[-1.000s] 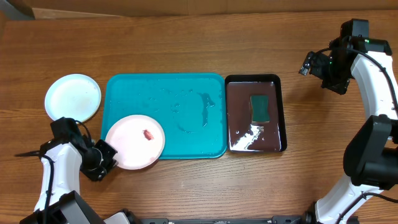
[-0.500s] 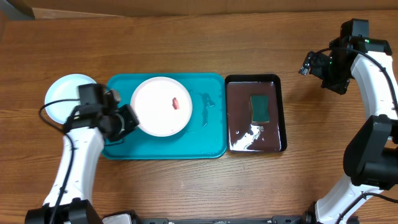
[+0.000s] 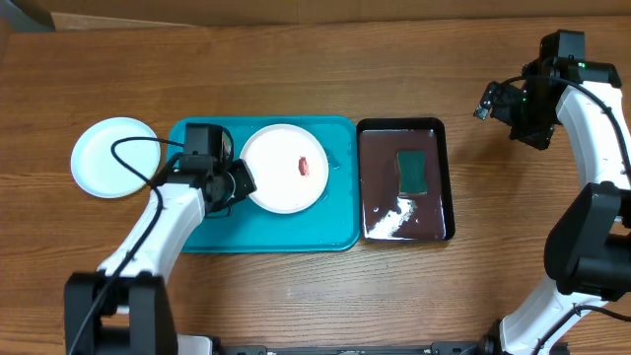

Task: Clean dirty plates on tray and stack at the side
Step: 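Grip the white plate's rim and slide it right across the teal tray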

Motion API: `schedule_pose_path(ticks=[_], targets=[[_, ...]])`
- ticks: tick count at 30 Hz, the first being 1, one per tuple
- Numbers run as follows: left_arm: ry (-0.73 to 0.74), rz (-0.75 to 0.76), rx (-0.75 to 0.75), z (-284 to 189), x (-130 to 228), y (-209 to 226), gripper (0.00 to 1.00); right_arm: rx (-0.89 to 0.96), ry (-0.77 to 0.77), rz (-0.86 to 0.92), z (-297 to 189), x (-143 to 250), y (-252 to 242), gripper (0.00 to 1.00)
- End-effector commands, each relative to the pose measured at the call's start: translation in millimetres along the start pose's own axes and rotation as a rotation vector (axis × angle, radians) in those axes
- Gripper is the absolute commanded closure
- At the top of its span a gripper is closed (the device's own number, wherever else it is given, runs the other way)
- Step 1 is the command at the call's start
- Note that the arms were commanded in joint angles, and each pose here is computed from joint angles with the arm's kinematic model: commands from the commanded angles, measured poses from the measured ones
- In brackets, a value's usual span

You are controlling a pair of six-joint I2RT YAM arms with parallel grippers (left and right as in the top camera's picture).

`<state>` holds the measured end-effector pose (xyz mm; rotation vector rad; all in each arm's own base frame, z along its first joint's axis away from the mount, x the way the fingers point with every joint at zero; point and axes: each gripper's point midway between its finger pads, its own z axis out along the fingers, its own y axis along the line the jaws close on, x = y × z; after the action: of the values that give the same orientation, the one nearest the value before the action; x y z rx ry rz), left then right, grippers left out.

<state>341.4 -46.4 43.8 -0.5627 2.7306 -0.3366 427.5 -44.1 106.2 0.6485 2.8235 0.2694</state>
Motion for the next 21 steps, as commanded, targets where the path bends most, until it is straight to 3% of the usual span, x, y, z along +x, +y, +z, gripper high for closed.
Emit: schedule_pose_path(ticks=[1, 6, 7, 9, 11, 21], targets=[[-0.010, -0.015, -0.032, 10, -6, 3, 0.96, -0.004, -0.011, 0.009, -4, -2, -2, 0.00], [0.012, -0.004, -0.042, 21, -3, 6, 0.93, -0.004, -0.011, 0.009, -4, -2, -2, 0.00], [0.011, 0.006, -0.040, 22, -4, 6, 0.89, -0.003, -0.011, 0.009, -4, -2, -2, 0.00], [0.005, 0.048, -0.037, 20, -7, 4, 0.68, -0.004, -0.011, 0.009, -4, -2, -2, 0.00], [0.004, 0.103, -0.037, 14, -13, -1, 0.60, -0.004, -0.011, 0.009, -4, -2, -2, 0.00], [-0.012, 0.153, -0.093, 10, -27, 2, 0.66, -0.004, -0.011, 0.009, -4, -2, -2, 0.00]])
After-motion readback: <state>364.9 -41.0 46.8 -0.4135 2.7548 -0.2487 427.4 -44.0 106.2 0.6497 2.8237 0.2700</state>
